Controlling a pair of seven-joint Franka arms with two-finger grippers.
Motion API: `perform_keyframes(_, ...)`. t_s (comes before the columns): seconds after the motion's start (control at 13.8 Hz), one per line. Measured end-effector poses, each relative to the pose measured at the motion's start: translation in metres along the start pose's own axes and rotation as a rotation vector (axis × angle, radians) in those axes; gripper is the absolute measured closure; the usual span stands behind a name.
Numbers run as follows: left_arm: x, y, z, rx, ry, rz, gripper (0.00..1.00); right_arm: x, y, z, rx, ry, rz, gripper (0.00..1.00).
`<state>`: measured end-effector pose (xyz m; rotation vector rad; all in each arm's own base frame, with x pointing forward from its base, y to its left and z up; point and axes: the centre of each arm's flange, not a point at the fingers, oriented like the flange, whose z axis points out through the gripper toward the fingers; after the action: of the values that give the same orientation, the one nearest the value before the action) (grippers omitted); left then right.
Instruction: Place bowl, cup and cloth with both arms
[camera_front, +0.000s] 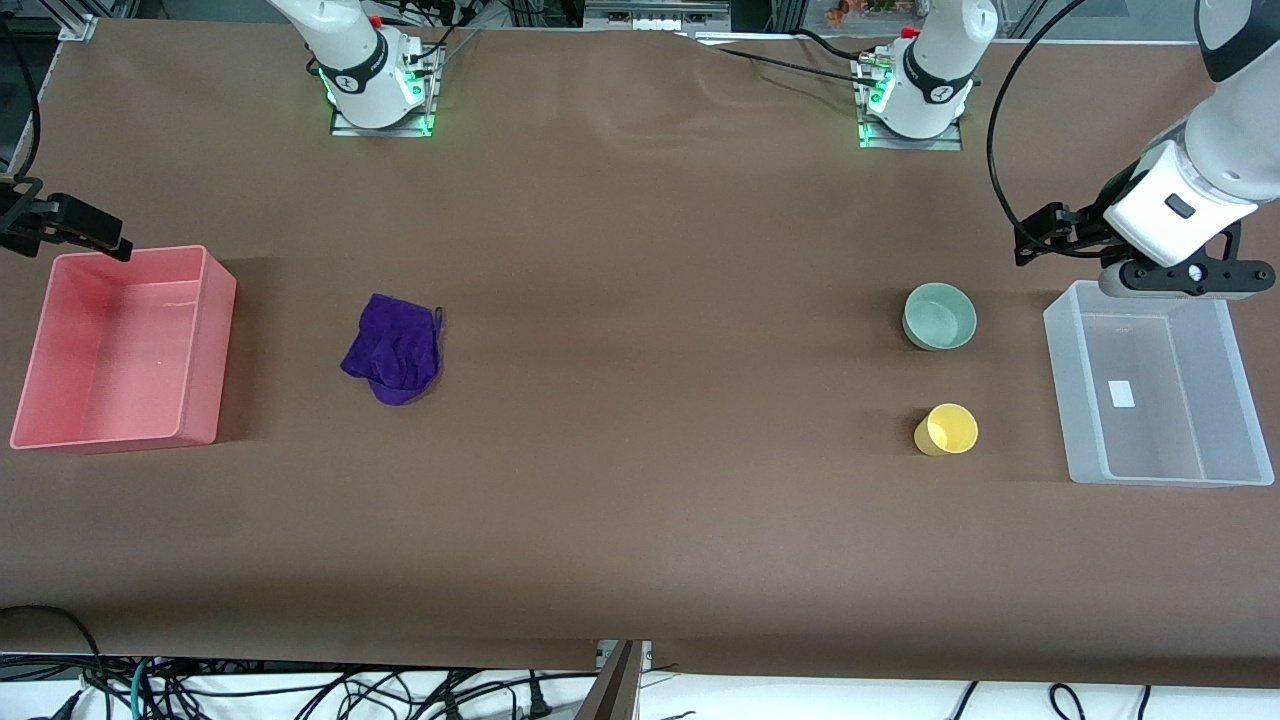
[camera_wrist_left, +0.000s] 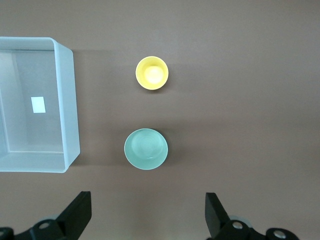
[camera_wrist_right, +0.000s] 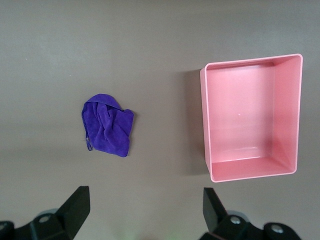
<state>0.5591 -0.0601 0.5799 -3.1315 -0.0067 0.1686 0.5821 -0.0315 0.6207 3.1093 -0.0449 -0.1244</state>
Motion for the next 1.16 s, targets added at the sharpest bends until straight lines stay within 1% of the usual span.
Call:
perform_keyframes(0.36,0.0,0.0,0.0,0.0,0.0,0.0,0.0,0.001,-0.0001,-0.0007,0.001,0.009,0.0,0.0)
perform_keyframes(1.02,-0.0001,0.0011,0.0,0.0,0.0,0.002,0.0,0.0048,0.0036,0.0054,0.001,0.0,0.006,0.0)
perform_keyframes(1.16,-0.0001,0.0011,0.0,0.0,0.0,0.002,0.0,0.0068,0.0078,0.0065,0.001,0.007,0.013,0.0)
